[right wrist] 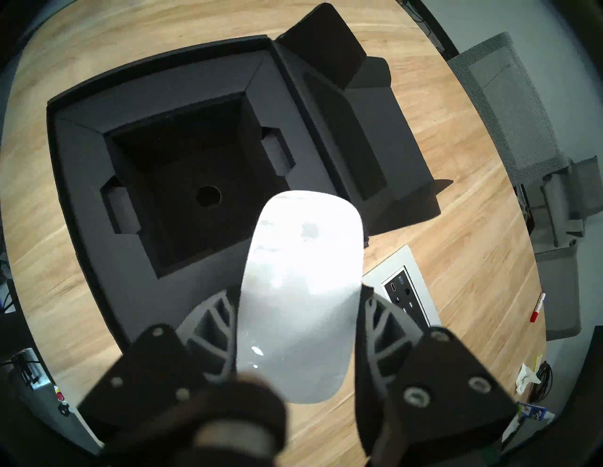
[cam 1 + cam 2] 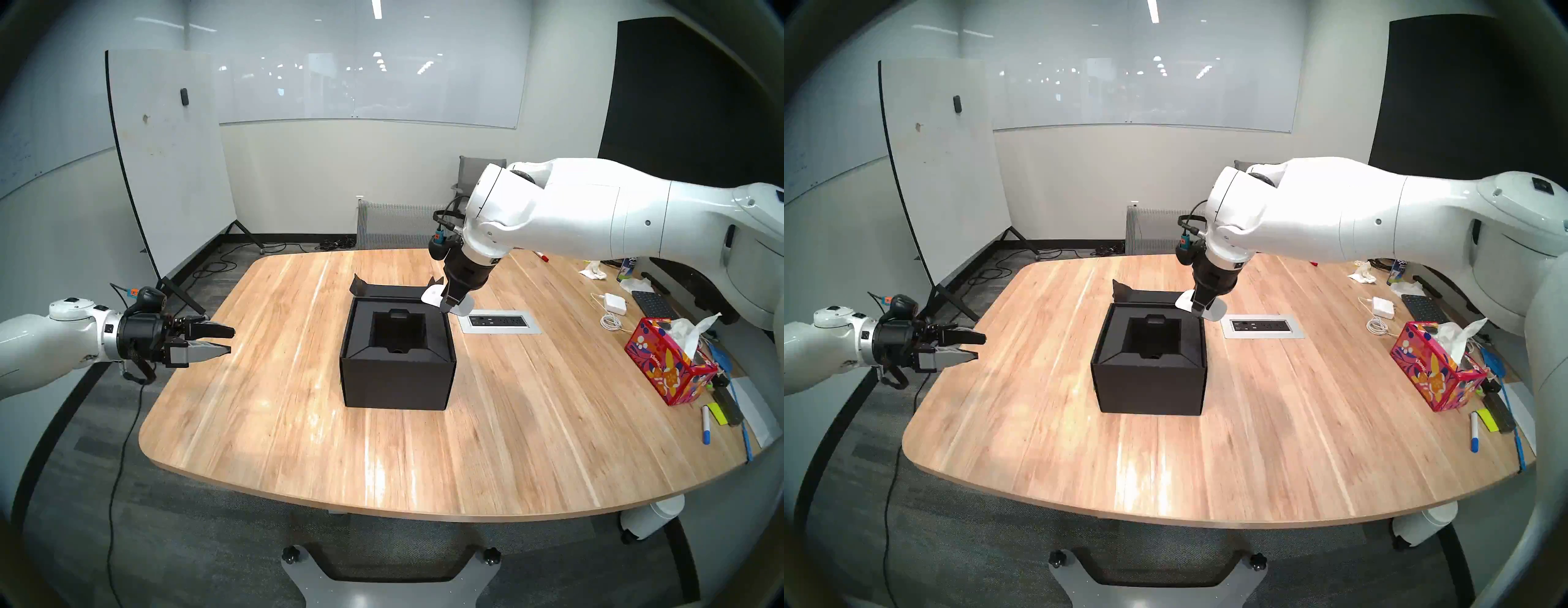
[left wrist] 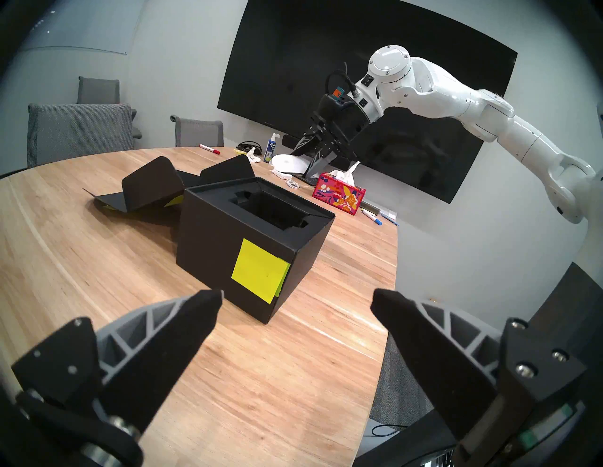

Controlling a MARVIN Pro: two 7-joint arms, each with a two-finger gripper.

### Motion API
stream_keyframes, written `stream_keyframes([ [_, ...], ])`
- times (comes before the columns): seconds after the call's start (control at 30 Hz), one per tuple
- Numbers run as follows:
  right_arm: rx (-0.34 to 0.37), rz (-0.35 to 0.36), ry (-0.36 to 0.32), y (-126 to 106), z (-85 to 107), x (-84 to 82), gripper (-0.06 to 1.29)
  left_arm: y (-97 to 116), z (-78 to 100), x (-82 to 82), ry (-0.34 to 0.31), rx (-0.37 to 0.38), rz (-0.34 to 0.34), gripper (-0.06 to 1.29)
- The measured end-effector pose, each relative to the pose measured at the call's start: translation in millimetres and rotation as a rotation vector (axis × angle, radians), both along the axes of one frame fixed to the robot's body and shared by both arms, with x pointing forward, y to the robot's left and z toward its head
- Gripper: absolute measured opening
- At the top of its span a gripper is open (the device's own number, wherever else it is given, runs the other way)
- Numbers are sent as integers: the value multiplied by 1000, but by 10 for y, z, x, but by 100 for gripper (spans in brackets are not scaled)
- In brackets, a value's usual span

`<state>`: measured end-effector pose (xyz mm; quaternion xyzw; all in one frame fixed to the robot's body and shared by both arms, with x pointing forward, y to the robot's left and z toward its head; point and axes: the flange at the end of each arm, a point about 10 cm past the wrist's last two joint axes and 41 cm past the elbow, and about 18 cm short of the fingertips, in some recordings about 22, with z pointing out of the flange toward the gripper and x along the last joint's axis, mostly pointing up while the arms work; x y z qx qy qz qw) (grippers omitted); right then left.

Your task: Open the box and place the mouse inside

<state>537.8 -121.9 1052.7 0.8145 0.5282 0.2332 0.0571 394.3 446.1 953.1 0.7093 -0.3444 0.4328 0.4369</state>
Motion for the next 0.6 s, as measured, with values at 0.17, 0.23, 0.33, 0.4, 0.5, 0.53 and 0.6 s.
stream_keyframes([
  [0.17, 4, 11, -5, 56, -6, 18, 49, 0, 0, 0, 0, 0, 0, 126],
  [0.23, 6, 15, -8, 77, -8, 29, 49, 0, 0, 0, 0, 0, 0, 126],
  [0.33, 9, 23, -10, 104, -9, 50, 49, 0, 0, 0, 0, 0, 0, 126],
  [0.4, 12, 31, -9, 125, -8, 66, 49, 0, 0, 0, 0, 0, 0, 126],
  [0.5, 15, 40, -10, 149, -5, 91, 49, 0, 0, 0, 0, 0, 0, 126],
  [0.53, 16, 42, -10, 154, -4, 99, 49, 0, 0, 0, 0, 0, 0, 126],
  [0.6, 19, 49, -11, 169, -1, 121, 49, 0, 0, 0, 0, 0, 0, 126],
])
